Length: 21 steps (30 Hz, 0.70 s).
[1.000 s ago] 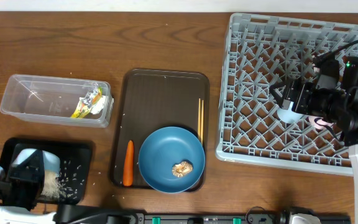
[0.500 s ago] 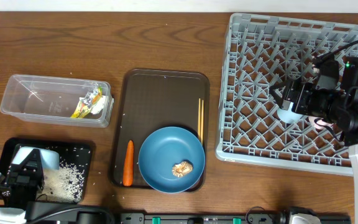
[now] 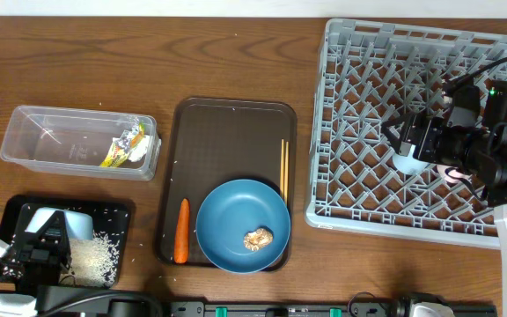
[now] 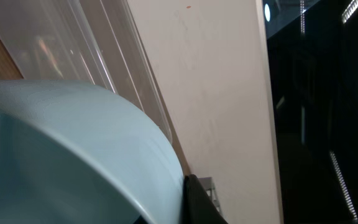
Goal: Sort waste into correct bins and load items into the dishwasher rack
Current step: 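Tip the rice bowl over the black tray with the left gripper, then carry the emptied bowl with the left gripper into the dish rack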
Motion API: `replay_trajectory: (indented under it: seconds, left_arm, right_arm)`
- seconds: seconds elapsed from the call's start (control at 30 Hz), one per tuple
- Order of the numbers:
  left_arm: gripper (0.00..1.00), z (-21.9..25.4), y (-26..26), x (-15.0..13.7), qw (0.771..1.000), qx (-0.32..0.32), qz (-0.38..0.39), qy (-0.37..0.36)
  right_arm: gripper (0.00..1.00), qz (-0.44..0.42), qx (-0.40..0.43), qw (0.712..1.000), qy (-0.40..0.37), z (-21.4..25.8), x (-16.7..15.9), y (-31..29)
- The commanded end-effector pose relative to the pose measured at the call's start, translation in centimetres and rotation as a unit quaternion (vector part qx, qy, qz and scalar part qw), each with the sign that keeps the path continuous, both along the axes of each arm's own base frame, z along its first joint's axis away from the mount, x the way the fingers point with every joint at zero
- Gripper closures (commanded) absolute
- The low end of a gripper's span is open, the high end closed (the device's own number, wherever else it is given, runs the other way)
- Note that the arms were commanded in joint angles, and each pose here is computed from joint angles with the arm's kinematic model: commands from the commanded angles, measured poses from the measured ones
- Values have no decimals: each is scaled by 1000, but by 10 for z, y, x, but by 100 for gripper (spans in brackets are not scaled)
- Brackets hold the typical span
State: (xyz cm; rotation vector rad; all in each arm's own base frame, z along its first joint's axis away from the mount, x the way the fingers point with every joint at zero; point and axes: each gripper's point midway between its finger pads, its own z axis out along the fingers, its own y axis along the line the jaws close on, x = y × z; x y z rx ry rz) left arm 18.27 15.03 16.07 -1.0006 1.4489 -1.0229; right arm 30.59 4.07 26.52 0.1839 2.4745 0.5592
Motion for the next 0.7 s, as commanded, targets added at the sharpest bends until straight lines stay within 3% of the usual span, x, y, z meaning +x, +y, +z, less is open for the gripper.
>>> replay_trajectory:
  seconds: [0.0,0.13,0.27,0.4,0.53,0.67]
  left_arm:
    - [94,5,-1,0,1000,-11,3,-14]
    - [94,-3,-1,-1,1000,20,-2,9]
    - [94,10,-7,5,999,21,-18,-17]
    - [94,31,-26,28,993,65,-93,-26]
    - [94,61,-61,61,965,144,-209,-58]
    - [94,93,-103,95,926,175,-320,-94]
  right_arm:
    - [18,14,-3,1000,-1,-2,-1,5]
    - [18,13,-3,1000,-2,-1,-1,5]
    - [18,13,-3,1000,-2,-1,-1,5]
    - [18,13,-3,1000,-2,-1,-1,5]
    - [18,13,-4,1000,-4,-1,0,5]
    - [18,12,-4,1000,-9,1,2,4]
